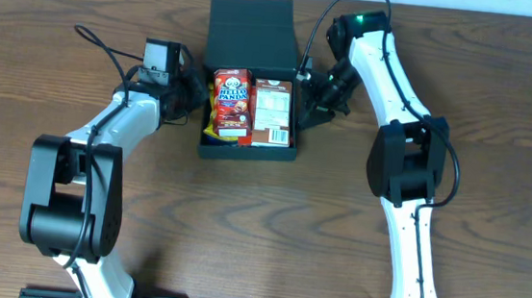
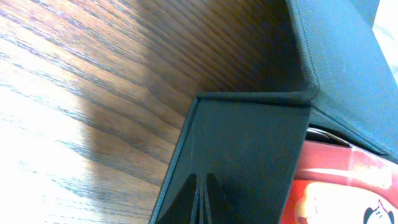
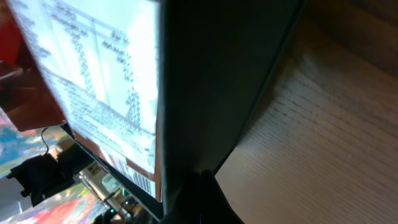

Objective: Pack container

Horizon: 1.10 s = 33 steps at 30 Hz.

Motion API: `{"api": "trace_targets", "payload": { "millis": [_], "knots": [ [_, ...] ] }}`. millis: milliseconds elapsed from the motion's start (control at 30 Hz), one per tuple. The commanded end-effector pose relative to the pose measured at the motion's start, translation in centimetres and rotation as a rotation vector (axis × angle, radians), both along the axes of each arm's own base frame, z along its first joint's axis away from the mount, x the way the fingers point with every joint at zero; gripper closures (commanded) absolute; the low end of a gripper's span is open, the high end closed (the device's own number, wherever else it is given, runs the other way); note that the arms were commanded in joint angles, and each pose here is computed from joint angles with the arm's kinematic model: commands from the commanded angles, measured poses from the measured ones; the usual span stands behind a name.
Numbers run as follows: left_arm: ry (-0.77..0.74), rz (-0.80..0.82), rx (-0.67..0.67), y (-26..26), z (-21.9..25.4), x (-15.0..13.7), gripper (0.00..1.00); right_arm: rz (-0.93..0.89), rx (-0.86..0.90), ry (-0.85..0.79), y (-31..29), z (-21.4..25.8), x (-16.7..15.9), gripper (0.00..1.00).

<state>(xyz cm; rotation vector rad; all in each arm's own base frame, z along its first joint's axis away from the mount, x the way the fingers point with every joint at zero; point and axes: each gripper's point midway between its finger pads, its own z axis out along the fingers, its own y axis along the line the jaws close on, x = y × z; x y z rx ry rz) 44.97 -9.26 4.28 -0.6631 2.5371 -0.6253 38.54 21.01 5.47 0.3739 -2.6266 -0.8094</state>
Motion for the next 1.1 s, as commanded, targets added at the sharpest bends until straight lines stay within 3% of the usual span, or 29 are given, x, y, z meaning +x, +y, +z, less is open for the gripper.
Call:
{"api": "trace_targets", "payload": {
  "millis": [0, 233, 400, 500, 633, 900, 1067],
  "knots": [
    [-0.018, -0.080, -0.055, -3.2, 1.5, -0.2, 0.94, -0.018, 0.066, 0.012, 0.2, 0.6, 0.0, 0.98],
    [-0.016, -0.097, -0.058, -3.4, 1.5, -0.4, 0.94, -0.125, 0.050, -0.052, -4.9, 2.4, 2.5, 0.98],
    [-0.028, -0.123, -0.041, -3.4, 1.5, -0.4, 0.94, -0.187, -0.068, -0.220, -10.5, 5.8, 5.1, 0.98],
    [-0.032, -0.128, -0.037, -3.4, 1.5, -0.3, 0.94, -0.232, -0.095, -0.297, -12.5, 9.3, 5.1, 0.99],
    [-0.033, -0.131, -0.035, -3.4, 1.5, -0.3, 0.94, -0.237, -0.091, -0.348, -12.8, 12.4, 2.1, 0.98],
    [-0.039, -0.143, -0.027, -3.4, 1.5, -0.3, 0.94, -0.310, -0.084, -0.484, -14.0, 10.1, -1.8, 0.98],
    [-0.038, -0.143, -0.028, -3.4, 1.5, -0.4, 0.94, -0.287, 0.042, -0.503, -9.6, 5.4, -0.4, 0.98]
  ]
}}
